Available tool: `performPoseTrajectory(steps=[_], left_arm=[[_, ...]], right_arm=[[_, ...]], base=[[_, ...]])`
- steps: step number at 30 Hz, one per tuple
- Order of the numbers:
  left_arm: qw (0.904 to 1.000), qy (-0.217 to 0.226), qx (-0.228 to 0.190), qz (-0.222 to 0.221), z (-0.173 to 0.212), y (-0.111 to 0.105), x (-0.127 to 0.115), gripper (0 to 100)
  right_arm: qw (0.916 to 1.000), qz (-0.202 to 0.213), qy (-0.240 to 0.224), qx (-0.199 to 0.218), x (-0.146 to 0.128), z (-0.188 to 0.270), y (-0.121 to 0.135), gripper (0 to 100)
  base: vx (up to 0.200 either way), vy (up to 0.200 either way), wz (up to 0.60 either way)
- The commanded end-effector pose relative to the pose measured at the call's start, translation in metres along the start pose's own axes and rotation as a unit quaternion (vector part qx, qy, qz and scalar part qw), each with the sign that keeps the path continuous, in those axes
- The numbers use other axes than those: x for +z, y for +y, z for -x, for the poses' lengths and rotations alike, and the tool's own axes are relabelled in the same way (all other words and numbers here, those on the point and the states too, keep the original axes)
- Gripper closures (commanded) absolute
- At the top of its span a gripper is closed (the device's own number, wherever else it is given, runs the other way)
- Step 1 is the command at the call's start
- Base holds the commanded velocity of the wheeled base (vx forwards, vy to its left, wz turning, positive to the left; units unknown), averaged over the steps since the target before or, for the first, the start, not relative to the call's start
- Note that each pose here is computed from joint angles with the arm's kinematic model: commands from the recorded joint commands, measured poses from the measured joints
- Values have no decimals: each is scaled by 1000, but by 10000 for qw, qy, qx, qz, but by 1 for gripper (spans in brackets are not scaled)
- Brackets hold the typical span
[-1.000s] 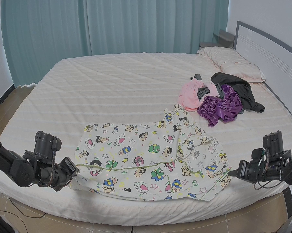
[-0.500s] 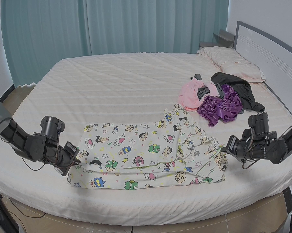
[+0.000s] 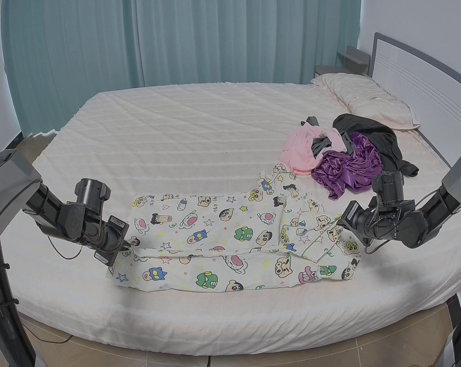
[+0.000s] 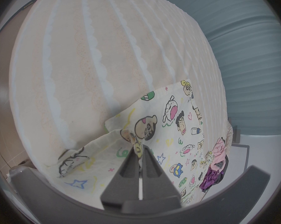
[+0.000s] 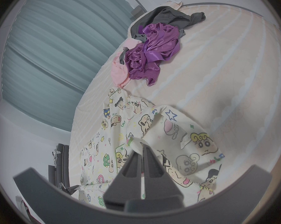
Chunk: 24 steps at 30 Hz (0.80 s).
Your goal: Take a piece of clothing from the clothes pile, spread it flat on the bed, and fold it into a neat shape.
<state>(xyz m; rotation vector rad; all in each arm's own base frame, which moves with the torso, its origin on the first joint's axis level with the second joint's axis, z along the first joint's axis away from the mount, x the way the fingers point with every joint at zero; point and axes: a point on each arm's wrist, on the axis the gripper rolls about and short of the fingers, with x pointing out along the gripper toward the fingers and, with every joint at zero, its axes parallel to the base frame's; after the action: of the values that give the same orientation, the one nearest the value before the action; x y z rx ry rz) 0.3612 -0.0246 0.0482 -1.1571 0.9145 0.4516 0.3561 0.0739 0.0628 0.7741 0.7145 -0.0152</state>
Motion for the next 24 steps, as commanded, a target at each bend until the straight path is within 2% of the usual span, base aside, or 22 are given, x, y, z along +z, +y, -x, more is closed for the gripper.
performPoseTrajectory(steps=[1, 2, 4, 5, 11, 13, 14, 16, 20, 24], left_arm=[[10000, -8, 50, 39, -10, 0, 2, 100], [10000, -13, 35, 37, -10, -1, 3, 0], [10000, -12, 26, 43, -10, -2, 4, 0], [10000, -19, 29, 43, -10, -2, 4, 0], [9999, -39, 43, 134, -8, 2, 9, 0], [9998, -53, 42, 184, -5, 4, 13, 0], [9997, -98, 35, 230, 0, 6, 17, 0], [9997, -31, -3, 257, 12, 11, 17, 0], [9987, 215, -302, 340, 48, 20, 16, 0], [9982, 288, -378, 365, 71, 31, 7, 0]], right_arm=[[9999, -31, 80, -84, -4, -13, -5, 100], [10000, -34, 52, -27, -3, -14, -4, 100], [10000, -77, 12, 10, -1, -17, -3, 100], [10000, -85, 17, 4, -1, -17, -3, 0], [9998, -191, 19, -92, -2, -17, -8, 0], [9991, -392, -64, -157, 2, -14, -10, 0], [9972, -705, -190, -172, 5, -10, -8, 0], [9939, -1045, -329, -159, 8, -1, -2, 0], [9893, -1431, -177, -210, -4, 11, 4, 0], [9832, -1802, -83, -260, -20, 7, 13, 0]], base=[[0, 0, 0], [0, 0, 0], [0, 0, 0], [0, 0, 0], [0, 0, 0], [0, 0, 0], [0, 0, 0], [0, 0, 0], [0, 0, 0], [0, 0, 0]])
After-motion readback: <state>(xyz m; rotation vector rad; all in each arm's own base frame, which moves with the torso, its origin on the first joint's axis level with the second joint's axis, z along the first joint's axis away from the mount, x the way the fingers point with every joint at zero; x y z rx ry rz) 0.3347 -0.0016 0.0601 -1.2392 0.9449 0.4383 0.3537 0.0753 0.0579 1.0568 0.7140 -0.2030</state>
